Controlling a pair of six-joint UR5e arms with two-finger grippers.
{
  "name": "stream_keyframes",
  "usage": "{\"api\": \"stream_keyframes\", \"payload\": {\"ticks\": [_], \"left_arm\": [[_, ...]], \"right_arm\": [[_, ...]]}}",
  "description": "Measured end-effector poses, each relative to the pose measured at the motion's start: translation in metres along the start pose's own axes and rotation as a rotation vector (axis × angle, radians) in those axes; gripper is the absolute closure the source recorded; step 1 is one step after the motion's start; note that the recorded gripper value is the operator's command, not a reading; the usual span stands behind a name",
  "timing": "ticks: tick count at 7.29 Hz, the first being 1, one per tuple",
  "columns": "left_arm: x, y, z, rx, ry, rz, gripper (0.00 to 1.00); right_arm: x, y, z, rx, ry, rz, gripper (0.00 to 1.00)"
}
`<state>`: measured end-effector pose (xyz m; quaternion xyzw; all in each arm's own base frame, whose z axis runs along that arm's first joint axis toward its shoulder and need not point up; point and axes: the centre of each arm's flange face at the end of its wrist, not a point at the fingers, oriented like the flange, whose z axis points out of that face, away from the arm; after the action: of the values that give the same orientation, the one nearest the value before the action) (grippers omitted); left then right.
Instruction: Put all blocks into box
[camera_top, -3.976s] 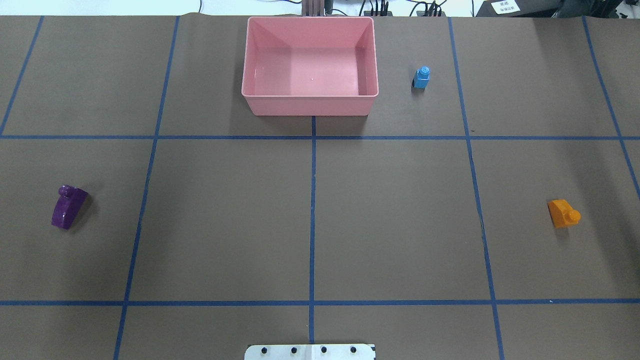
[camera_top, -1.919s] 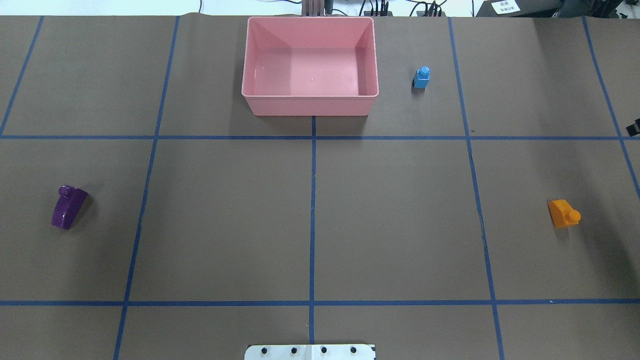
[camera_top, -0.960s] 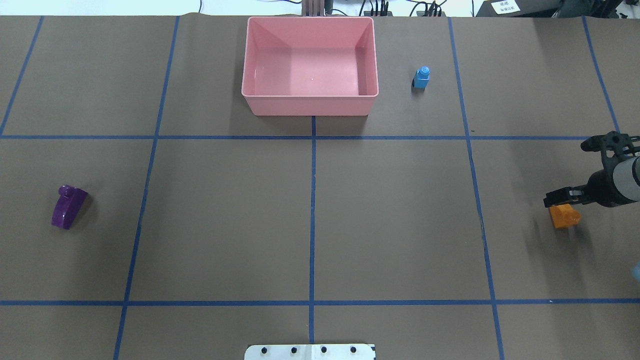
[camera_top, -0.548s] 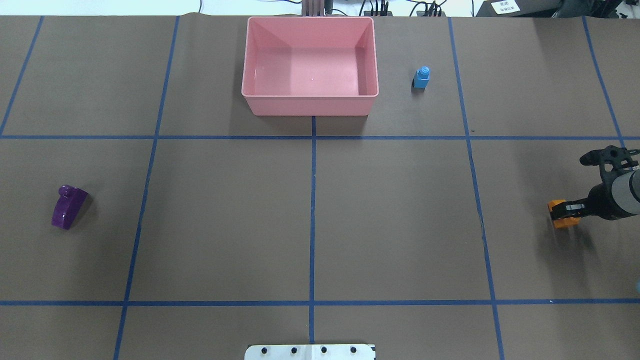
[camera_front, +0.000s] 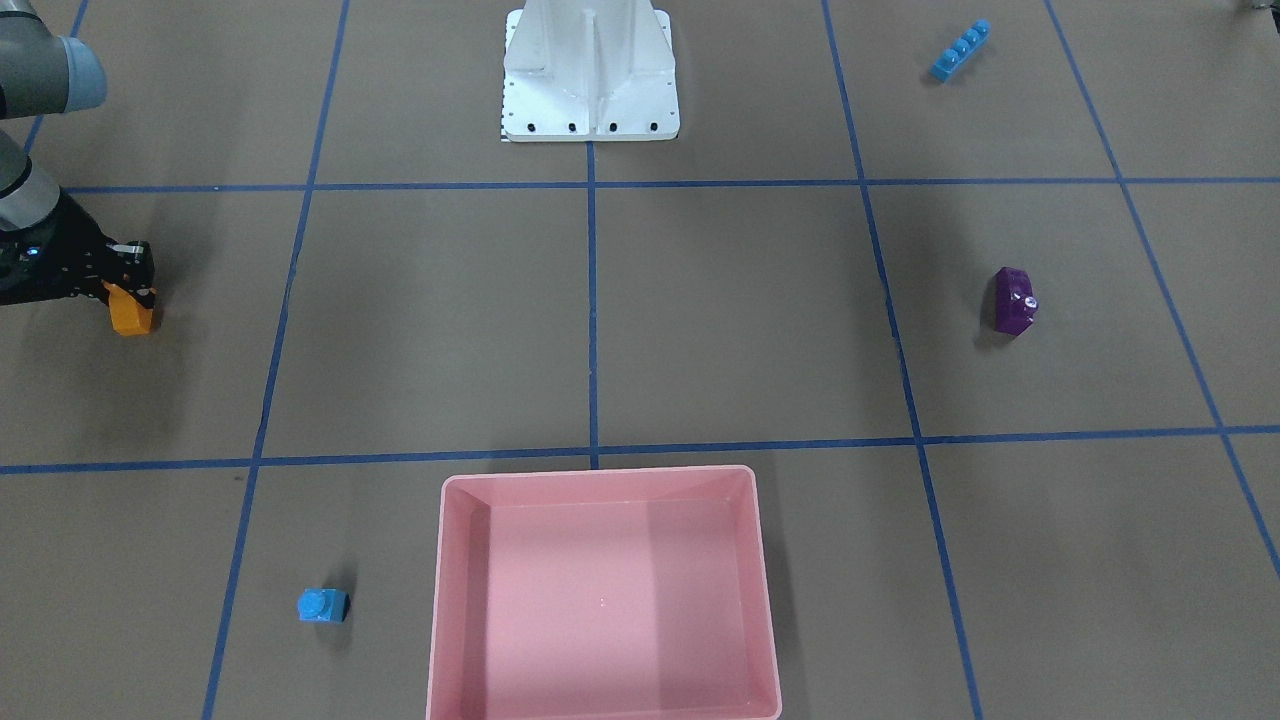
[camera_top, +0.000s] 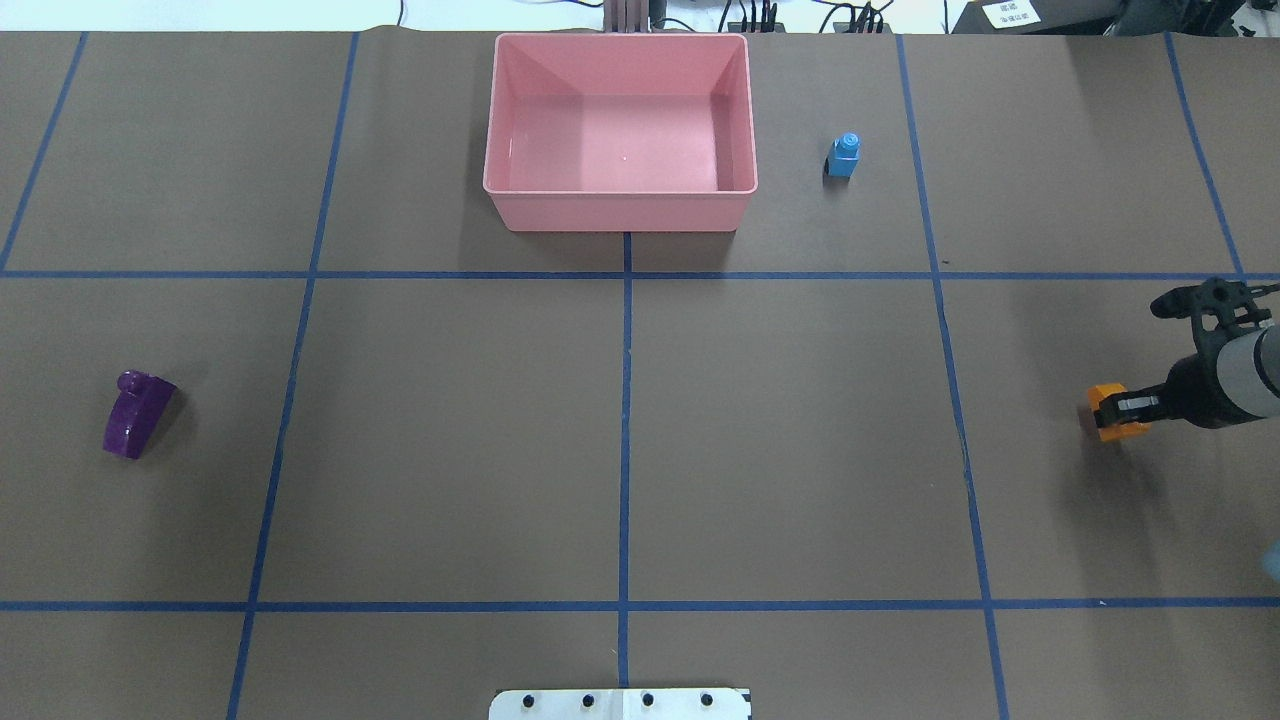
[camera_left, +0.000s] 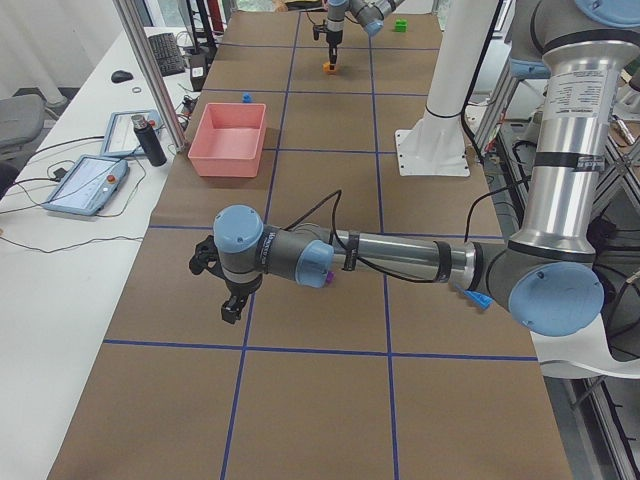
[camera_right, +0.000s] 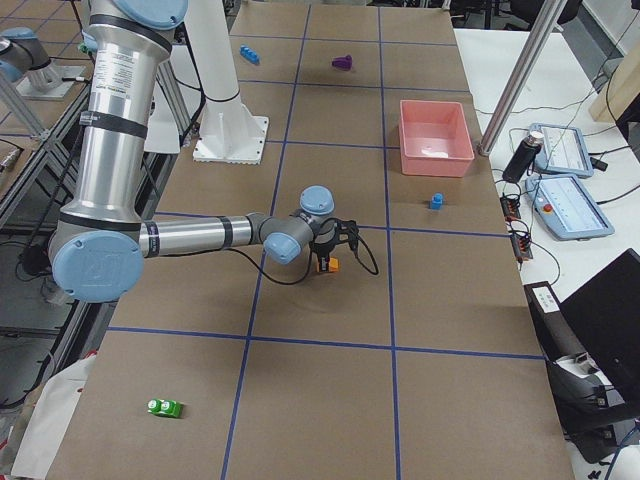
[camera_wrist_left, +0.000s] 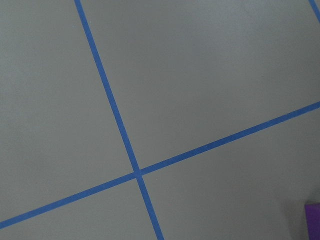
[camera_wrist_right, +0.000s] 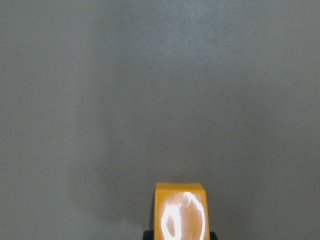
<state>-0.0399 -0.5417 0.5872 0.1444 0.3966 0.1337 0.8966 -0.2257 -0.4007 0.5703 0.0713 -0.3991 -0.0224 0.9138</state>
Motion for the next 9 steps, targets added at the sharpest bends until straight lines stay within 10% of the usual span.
{"api": "stream_keyframes", "payload": {"ticks": [5, 9], "left_arm": [[0.002, -0.001, 0.004, -0.006, 0.004, 0.004, 0.00], [0.008, -0.002, 0.014, -0.023, 0.011, 0.014, 0.00]], "right_arm": [[-0.188, -0.225, -0.087, 0.095, -0.045, 0.107, 1.00], [-0.361, -0.372, -0.080, 0.083, 0.015, 0.164, 1.00]]}}
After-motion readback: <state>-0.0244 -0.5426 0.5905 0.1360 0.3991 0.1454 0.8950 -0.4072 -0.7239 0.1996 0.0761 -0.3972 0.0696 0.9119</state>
